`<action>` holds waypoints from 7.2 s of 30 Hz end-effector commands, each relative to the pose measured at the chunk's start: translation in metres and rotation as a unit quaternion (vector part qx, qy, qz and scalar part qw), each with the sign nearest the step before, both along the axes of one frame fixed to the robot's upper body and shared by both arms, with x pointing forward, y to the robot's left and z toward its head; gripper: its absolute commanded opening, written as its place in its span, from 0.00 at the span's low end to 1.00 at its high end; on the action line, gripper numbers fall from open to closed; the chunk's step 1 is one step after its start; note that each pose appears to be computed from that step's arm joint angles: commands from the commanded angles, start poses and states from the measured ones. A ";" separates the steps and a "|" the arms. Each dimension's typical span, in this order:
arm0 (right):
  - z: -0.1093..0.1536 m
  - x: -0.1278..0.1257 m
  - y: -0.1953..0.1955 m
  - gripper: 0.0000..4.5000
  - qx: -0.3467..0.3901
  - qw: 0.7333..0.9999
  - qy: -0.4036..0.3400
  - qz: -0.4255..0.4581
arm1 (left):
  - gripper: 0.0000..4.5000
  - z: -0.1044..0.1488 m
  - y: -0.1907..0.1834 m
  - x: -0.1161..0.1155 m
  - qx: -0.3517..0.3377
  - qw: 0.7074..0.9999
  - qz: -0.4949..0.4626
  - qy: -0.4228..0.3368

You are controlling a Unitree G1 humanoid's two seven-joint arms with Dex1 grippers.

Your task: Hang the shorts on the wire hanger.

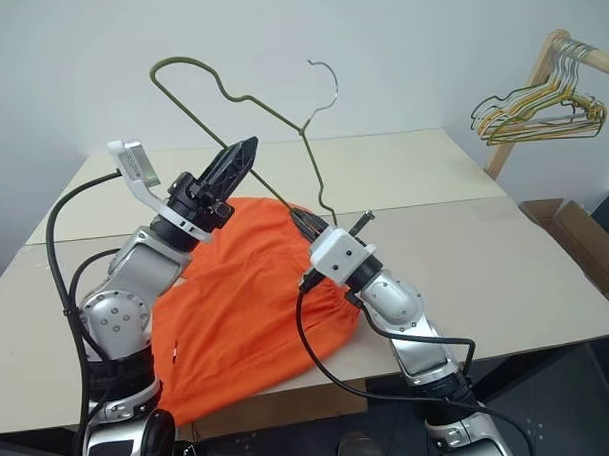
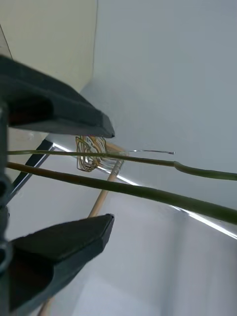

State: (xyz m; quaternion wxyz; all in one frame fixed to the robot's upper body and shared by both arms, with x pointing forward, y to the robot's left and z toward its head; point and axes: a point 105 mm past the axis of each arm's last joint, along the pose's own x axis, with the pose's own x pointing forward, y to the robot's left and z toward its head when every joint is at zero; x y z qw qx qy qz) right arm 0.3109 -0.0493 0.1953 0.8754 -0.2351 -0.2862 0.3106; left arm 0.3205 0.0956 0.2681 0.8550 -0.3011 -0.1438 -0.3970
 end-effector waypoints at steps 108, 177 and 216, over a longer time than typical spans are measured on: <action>-0.047 -0.062 -0.151 0.00 0.170 0.644 0.717 0.205 | 0.98 -0.126 0.043 -0.073 0.462 0.864 -0.189 -0.068; -0.123 -0.004 -0.151 0.00 0.170 0.512 0.821 0.185 | 0.98 -0.146 0.032 -0.082 0.507 0.837 -0.193 -0.069; -0.102 0.051 -0.125 0.00 0.035 0.799 0.566 0.200 | 0.98 -0.155 0.028 -0.075 0.519 0.832 -0.180 -0.073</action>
